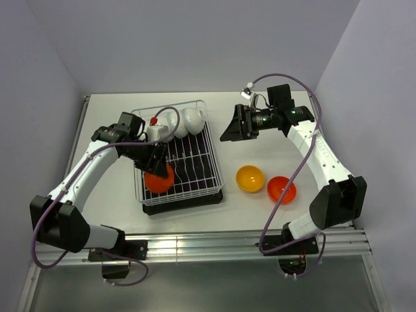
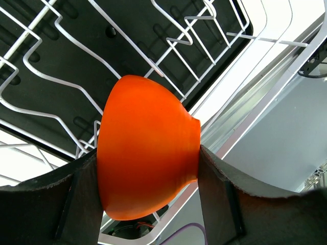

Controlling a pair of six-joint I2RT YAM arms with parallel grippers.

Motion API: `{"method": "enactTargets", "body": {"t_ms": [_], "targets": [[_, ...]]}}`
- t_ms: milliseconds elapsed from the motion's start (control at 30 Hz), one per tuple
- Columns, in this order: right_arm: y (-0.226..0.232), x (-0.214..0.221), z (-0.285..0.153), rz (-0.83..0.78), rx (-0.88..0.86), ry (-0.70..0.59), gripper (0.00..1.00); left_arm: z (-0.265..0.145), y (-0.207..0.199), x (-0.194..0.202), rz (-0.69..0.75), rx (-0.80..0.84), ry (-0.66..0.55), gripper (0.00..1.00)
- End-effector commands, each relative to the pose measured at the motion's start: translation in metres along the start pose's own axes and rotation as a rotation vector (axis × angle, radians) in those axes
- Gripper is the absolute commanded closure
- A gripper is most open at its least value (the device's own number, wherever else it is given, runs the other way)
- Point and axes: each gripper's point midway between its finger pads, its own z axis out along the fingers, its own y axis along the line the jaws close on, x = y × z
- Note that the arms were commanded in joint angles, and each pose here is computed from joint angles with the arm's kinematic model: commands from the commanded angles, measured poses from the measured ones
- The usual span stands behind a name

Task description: Load the bowls into the dish rack

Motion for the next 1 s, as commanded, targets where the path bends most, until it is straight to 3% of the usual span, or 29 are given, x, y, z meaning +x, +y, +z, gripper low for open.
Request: {"method": "enactTargets", "body": {"t_ms": [0, 100, 233, 433, 967], "targets": [[0.010, -0.004, -0.006, -0.036, -0.021, -0.013, 0.00, -0.003, 0.005, -0.009, 0.019, -0.037, -0.031, 0.55], [0.011, -0.004, -0.006, -0.037, -0.022, -0.012, 0.00, -0.002, 0.006, -0.008, 0.024, -0.039, -0.024, 0.55], [0.009, -0.003, -0.005, -0.038, -0.019, -0.009, 0.00, -0.014, -0.017, -0.011, 0.087, 0.060, -0.059, 0.77], [0.008, -0.002, -0.004, -0.028, -0.024, -0.007, 0.00, -0.033, -0.030, -0.012, 0.142, 0.081, -0.122, 0.88], [0.009, 0.000, -0.005, -0.036, -0.023, -0.004, 0.00, -0.030, -0.006, -0.012, 0.084, 0.056, -0.062, 0.87]]}}
